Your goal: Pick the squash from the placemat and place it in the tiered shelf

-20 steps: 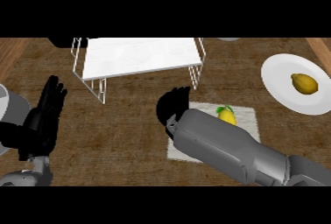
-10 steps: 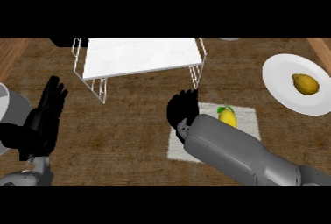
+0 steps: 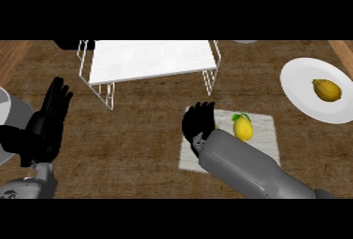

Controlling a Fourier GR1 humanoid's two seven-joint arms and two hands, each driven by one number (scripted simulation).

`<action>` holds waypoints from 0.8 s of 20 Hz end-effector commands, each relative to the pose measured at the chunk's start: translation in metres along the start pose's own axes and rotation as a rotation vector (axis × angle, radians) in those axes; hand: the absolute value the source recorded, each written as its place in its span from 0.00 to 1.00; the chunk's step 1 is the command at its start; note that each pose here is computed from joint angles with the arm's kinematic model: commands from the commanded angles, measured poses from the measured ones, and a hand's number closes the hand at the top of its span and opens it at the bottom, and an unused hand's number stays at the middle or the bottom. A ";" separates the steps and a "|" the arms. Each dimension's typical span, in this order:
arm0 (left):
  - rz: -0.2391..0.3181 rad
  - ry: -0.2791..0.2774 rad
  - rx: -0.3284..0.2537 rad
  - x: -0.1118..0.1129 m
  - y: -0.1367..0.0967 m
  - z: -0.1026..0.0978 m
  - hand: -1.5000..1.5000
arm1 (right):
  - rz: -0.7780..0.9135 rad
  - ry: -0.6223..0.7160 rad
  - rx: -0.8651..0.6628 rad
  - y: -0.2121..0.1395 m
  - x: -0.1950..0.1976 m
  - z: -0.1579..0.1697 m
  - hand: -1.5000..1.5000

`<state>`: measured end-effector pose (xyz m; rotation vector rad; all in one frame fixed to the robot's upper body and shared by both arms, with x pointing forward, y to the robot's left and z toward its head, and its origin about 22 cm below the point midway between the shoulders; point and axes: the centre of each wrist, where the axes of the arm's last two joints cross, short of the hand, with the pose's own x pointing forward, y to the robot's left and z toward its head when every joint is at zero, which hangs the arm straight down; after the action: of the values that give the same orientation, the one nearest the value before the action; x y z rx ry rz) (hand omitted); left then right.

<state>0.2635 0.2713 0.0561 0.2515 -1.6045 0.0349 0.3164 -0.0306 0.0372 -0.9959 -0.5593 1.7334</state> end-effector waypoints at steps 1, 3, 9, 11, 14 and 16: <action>-0.012 -0.006 0.024 -0.005 0.000 -0.009 0.50 | 0.020 0.097 0.062 0.011 -0.003 -0.002 0.00; 0.016 0.005 -0.011 0.003 -0.013 0.004 0.50 | 0.053 0.086 0.111 0.026 0.008 -0.007 1.00; 0.012 -0.003 0.007 -0.010 0.002 -0.001 0.50 | 0.152 0.016 -0.007 0.032 0.000 -0.016 1.00; 0.015 -0.010 0.002 0.006 -0.016 0.008 0.50 | 0.184 0.001 -0.066 0.025 0.005 -0.001 1.00; 0.003 -0.024 0.009 0.020 -0.015 -0.005 0.50 | 0.157 -0.039 -0.083 0.011 0.017 -0.002 1.00; 0.003 0.006 -0.001 -0.008 -0.001 0.009 0.50 | -0.088 -0.084 -0.138 0.001 0.031 0.021 1.00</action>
<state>0.2571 0.2657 0.0584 0.2453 -1.6068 0.0354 0.3075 -0.0274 0.0279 -1.0680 -0.6454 1.8180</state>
